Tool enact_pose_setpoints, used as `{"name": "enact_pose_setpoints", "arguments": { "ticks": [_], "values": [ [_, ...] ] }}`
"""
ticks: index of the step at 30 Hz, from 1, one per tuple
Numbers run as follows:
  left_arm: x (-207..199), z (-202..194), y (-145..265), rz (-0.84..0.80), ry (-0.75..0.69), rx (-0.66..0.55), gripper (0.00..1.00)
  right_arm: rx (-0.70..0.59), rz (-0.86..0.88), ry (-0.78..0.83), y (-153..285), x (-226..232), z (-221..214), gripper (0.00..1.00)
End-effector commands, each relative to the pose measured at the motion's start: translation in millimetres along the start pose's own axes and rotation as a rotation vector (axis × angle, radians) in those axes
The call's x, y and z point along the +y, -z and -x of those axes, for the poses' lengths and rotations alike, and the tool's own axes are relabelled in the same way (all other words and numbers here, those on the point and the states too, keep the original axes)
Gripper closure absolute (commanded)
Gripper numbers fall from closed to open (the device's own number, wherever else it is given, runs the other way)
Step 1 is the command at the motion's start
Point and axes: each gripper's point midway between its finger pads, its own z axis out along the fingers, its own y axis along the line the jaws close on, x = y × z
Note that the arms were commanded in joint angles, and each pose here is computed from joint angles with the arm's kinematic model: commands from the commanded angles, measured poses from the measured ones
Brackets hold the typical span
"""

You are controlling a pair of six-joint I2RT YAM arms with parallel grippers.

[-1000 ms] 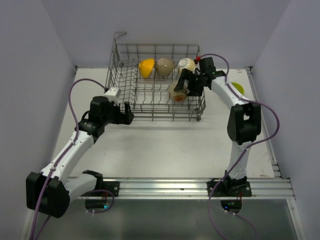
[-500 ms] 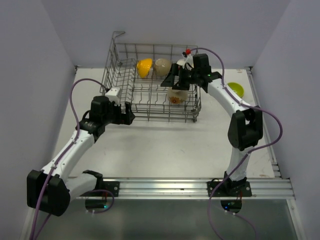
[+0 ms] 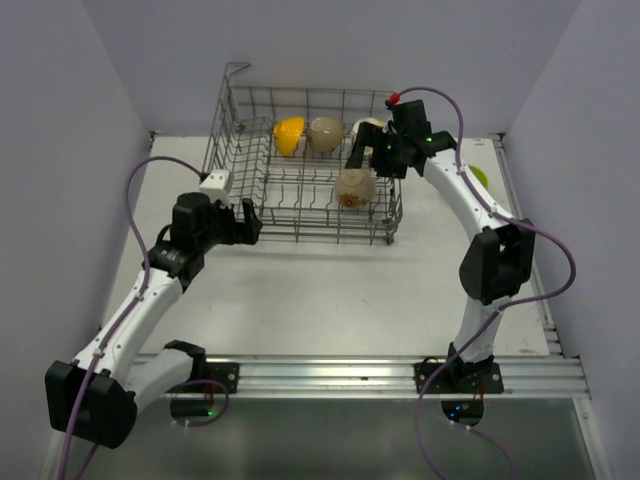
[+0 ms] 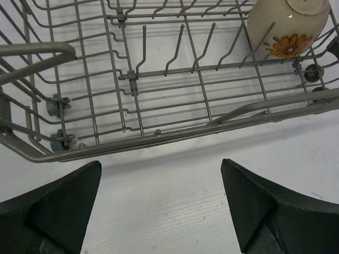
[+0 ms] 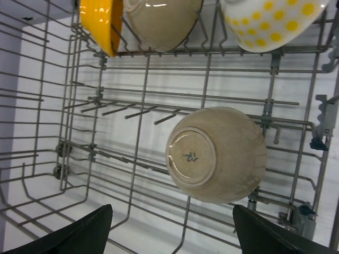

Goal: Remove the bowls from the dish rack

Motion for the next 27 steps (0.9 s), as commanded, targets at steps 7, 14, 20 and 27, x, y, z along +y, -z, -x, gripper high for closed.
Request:
{"name": "enact_pose_setpoints", "arguments": {
  "ticks": [7, 14, 20, 27],
  "values": [
    [20, 85, 19, 0.176, 0.013, -0.183, 0.00, 0.029, -0.127, -0.087, 2, -26, -22, 0.01],
    [59, 120, 21, 0.343, 0.025, -0.201, 0.03, 0.045, -0.096, -0.103, 1, -24, -30, 0.01],
    [86, 114, 7, 0.375, 0.033, -0.173, 0.09, 0.059, -0.068, -0.103, 0, -19, -33, 0.01],
    [97, 126, -14, 0.330, 0.069, -0.176, 0.25, 0.088, -0.057, -0.088, -7, -23, -43, 0.01]
  ]
}}
